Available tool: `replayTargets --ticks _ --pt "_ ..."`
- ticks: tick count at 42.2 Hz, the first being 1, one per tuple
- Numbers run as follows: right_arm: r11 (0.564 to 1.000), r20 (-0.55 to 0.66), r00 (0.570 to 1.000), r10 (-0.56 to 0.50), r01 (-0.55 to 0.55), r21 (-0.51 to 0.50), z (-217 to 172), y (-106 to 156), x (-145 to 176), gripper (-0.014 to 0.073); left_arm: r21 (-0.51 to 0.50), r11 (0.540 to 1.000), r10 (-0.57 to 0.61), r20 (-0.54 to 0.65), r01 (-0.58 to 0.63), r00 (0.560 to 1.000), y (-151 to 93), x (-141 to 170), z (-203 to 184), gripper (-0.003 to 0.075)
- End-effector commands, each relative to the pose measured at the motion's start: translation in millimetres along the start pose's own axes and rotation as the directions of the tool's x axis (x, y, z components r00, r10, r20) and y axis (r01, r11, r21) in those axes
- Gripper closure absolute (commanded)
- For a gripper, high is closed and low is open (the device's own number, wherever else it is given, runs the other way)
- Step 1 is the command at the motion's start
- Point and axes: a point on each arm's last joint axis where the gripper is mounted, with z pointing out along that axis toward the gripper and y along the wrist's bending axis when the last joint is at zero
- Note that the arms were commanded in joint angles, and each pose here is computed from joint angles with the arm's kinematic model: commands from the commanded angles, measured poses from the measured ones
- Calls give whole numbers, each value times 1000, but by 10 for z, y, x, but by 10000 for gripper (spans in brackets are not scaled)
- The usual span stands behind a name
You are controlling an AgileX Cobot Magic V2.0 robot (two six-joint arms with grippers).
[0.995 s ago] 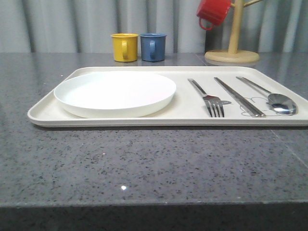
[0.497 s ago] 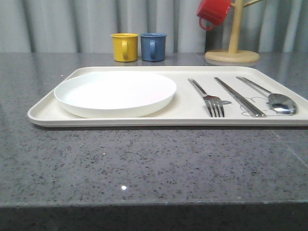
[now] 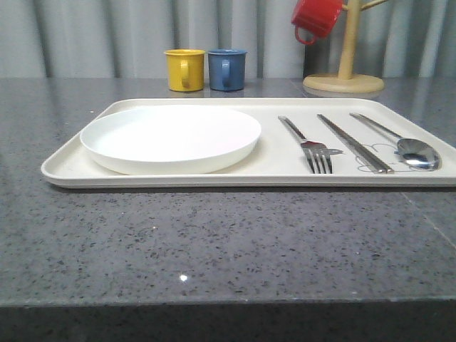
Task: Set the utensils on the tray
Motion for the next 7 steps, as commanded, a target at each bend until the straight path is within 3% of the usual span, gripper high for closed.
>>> replayTargets --ticks 1,7 --pt "1000 106 994 -16 15 6 -16 -2 -92 698 0 1000 -23 93 23 995 2 -47 -19 741" --pt "1000 106 994 -16 15 6 -16 -2 -92 698 0 1000 -23 93 23 995 2 -47 -19 741"
